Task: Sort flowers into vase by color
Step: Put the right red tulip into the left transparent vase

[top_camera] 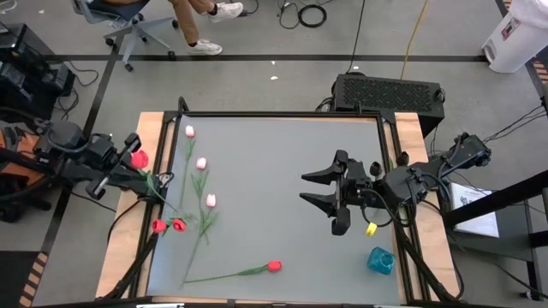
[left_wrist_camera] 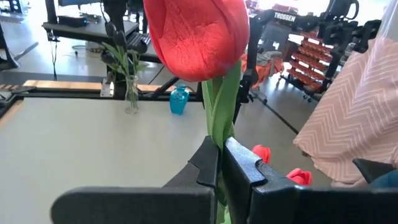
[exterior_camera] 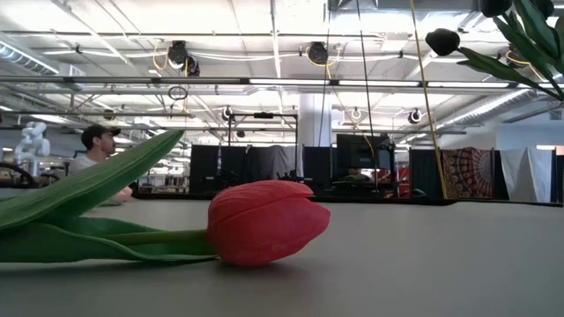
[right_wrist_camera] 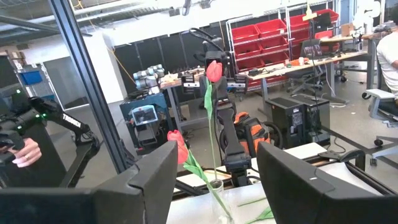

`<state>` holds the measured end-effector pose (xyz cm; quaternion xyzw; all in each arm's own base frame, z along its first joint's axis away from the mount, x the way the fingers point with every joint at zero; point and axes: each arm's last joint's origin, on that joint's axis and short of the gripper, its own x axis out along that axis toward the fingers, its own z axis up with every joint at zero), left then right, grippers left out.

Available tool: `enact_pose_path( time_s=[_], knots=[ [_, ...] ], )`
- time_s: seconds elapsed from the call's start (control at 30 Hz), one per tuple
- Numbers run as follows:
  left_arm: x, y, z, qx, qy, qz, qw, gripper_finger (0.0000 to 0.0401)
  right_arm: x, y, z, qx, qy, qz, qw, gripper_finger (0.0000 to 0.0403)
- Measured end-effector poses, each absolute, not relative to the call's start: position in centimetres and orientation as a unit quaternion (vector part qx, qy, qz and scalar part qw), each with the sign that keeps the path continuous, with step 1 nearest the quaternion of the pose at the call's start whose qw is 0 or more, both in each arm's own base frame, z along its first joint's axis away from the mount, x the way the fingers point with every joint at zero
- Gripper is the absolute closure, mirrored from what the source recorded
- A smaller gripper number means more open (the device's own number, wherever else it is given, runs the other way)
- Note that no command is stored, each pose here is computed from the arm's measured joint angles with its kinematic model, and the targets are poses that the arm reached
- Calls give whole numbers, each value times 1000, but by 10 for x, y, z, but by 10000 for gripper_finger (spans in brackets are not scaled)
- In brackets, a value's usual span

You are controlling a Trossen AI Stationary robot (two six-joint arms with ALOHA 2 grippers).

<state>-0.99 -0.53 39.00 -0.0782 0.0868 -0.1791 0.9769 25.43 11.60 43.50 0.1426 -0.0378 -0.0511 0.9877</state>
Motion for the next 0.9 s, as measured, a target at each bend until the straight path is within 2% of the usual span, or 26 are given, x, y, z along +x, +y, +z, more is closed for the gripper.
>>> enact_pose_path(
  time_s=[0.37, 0.9],
  knots=[
    [6, -8, 370, -79, 124, -176, 973, 389, 254, 116, 435, 143, -38, -51, 988, 192],
    [17, -10, 343, -93, 118, -188, 971, 389, 254, 116, 435, 143, -38, -51, 988, 192]
  ],
)
